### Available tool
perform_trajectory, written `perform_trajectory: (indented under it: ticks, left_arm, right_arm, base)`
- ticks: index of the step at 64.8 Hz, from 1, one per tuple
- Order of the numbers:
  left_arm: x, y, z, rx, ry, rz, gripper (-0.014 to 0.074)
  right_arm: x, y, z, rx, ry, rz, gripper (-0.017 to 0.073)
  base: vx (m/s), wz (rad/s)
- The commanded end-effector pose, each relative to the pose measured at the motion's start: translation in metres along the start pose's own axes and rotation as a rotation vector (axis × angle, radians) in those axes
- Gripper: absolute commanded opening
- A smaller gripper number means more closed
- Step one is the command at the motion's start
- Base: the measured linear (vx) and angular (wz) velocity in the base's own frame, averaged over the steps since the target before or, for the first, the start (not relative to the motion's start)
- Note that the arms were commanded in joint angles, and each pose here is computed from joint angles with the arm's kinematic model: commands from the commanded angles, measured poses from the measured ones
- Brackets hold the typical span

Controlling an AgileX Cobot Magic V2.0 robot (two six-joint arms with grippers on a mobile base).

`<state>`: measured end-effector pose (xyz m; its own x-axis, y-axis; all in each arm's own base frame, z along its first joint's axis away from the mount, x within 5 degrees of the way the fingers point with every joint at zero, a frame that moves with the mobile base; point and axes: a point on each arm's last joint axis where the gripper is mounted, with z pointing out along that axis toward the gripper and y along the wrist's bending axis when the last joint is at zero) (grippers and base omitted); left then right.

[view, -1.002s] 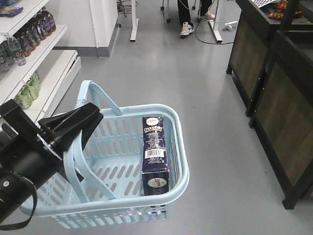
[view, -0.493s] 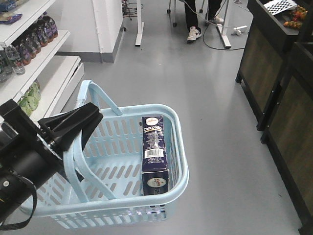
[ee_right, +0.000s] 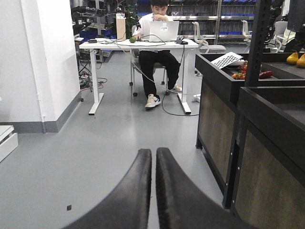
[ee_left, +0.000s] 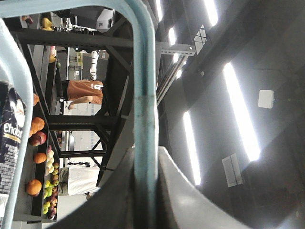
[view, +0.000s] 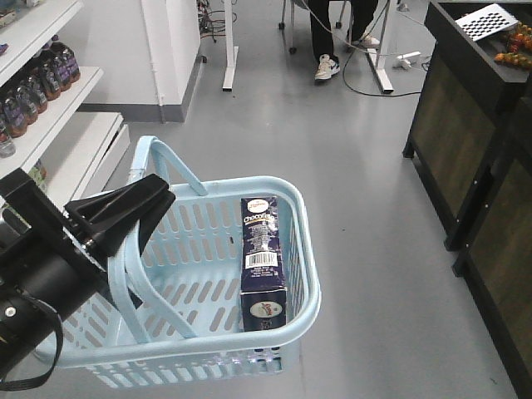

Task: Left arm holds basket, right arm returns cookies
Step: 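Drive the base across the room holding the basket in the left gripper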

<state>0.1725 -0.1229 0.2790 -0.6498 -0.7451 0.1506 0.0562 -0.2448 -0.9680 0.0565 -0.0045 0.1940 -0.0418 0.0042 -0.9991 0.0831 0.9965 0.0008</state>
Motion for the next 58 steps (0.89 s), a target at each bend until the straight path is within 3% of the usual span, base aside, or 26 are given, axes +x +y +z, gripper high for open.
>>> perform_trajectory:
  ticks: [1,58]
  left_arm:
    - [0.0057,-0.0260,0.0004,0.181,0.038,-0.011,-0.0003]
    - [0.0057,-0.0260,0.0004,0.181,0.038,-0.011,-0.0003]
  right_arm:
    - [-0.0010,-0.0004,-0.0001,0.005,-0.063,-0.012,-0.0006]
    - [-0.0010,-0.0004,-0.0001,0.005,-0.063,-0.012,-0.0006]
  base:
    - [0.41,-0.05]
    - [0.41,0.00]
